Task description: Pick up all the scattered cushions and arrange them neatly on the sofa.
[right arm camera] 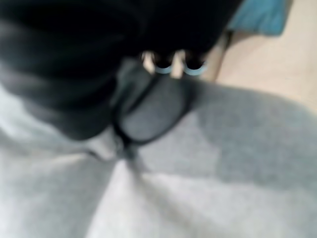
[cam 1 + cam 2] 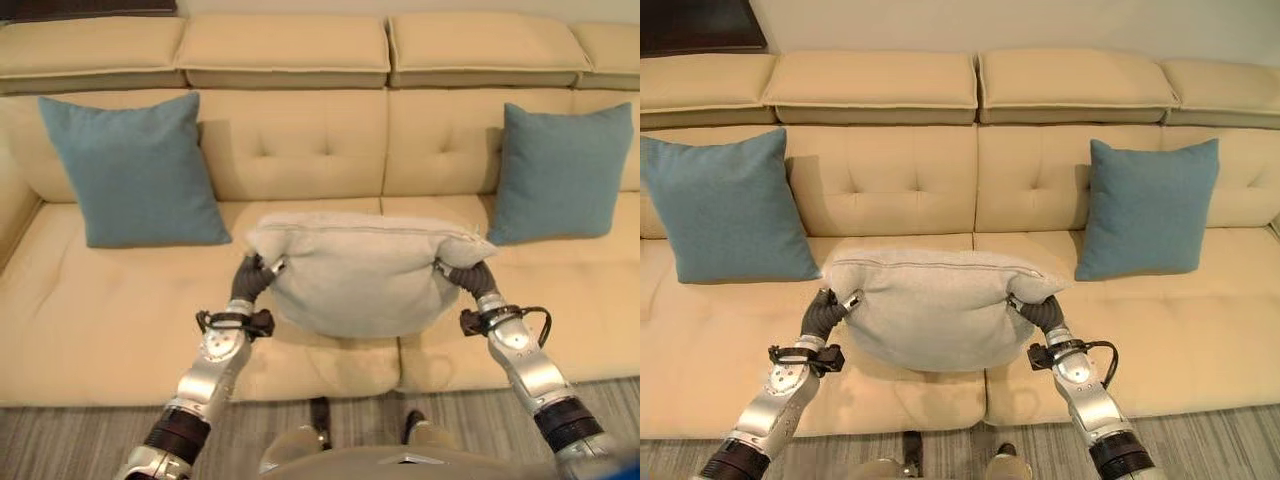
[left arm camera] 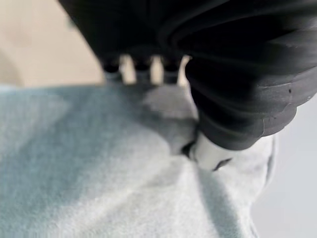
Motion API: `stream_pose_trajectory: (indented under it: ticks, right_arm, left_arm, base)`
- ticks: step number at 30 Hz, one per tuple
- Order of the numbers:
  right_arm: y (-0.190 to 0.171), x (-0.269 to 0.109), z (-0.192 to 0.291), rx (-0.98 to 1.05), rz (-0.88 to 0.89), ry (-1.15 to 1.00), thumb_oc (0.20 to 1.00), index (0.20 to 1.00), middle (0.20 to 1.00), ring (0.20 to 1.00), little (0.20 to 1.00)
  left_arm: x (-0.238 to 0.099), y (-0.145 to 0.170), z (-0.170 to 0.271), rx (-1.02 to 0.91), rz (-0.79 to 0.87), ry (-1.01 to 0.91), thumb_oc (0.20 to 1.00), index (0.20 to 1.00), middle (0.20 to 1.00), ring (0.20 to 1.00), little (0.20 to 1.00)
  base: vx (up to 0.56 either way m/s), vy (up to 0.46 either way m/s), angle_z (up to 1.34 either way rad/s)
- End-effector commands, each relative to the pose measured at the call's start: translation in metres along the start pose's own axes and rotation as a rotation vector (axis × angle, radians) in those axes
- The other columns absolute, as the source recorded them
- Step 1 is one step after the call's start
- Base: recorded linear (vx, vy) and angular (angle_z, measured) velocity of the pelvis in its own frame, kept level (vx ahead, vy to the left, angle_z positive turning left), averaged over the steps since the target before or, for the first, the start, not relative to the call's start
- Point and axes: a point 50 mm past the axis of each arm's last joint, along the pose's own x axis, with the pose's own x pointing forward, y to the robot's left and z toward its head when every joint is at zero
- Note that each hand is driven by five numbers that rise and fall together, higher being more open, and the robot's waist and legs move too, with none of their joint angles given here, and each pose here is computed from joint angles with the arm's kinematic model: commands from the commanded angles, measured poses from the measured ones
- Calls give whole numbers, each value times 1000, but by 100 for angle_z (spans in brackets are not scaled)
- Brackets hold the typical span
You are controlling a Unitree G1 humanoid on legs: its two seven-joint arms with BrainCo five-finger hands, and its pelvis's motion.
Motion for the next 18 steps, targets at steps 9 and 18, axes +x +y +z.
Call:
stream_pose_trajectory:
  ticks: [9,18]
  right_arm:
    - [-11,13,52,11,-28,-264,200,200,200,200,200]
    - [-18,33,92,-13,-47,-390,200,200,200,200,200]
  left_arm:
    - [6,-32,50,-67,-131,-274,200,200,200,200,200]
    - [35,-49,89,-53,-132,-405,200,200,200,200,200]
  base:
    - [95,-68,13]
    - [93,-72,14]
